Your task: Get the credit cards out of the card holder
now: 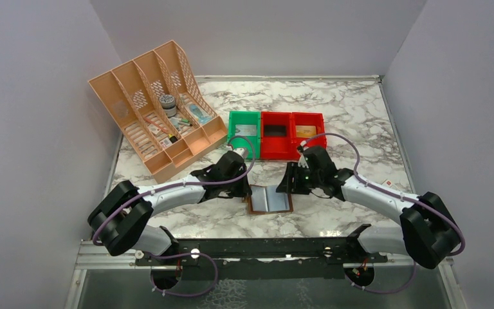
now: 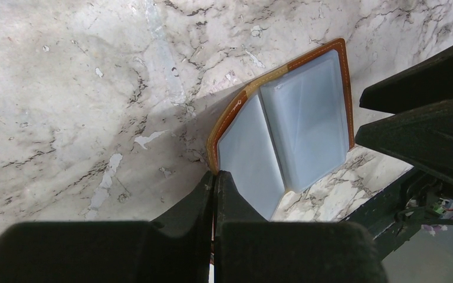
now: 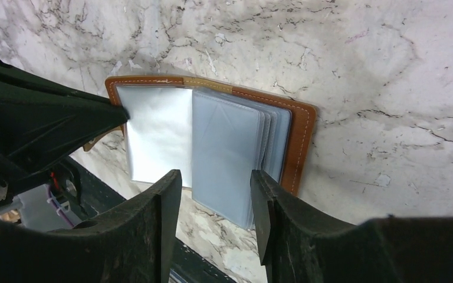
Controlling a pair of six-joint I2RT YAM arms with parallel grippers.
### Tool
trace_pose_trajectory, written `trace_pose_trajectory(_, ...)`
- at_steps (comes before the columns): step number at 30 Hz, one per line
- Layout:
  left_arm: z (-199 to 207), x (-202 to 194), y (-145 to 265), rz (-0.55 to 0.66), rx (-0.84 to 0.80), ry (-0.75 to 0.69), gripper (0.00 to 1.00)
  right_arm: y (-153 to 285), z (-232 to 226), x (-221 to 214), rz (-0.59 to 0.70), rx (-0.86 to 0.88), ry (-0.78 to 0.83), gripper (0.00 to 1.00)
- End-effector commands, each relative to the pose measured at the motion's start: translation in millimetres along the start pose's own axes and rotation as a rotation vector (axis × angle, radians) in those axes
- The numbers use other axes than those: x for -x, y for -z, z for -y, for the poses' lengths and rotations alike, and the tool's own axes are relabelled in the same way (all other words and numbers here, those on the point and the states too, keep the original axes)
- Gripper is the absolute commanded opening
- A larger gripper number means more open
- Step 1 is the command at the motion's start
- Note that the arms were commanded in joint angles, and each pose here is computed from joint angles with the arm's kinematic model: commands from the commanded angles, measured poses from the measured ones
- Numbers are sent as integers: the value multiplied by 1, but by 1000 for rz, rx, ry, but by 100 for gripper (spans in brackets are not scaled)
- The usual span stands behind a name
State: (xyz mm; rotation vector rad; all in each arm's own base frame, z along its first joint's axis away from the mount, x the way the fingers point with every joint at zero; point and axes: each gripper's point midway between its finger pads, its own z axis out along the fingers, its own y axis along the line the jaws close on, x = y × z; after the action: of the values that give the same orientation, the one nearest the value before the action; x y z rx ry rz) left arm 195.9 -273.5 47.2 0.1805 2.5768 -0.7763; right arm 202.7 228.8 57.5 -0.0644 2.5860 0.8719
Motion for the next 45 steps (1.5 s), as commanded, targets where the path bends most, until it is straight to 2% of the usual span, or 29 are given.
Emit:
trace_pose_trajectory(1,3,1,-2,6,-11,4,1,0,-5,0,-4,22,21,48)
trace_pose_trajectory(5,3,0,-1,6,-12,5,1,-6,-8,-8,-33,67,7,47)
trace_pose_trajectory(13,1,-5,-2,-3,-6,8,1,-16,0,-16,-66,50,-10,47)
trace_pose_trajectory(24,1,-7,-5,-5,-4,11,0,-10,-31,-13,-77,210,5,42)
trace_pose_trajectory(45,2,-7,-6,2,8,18,0,0,-31,1,-90,142,139,34)
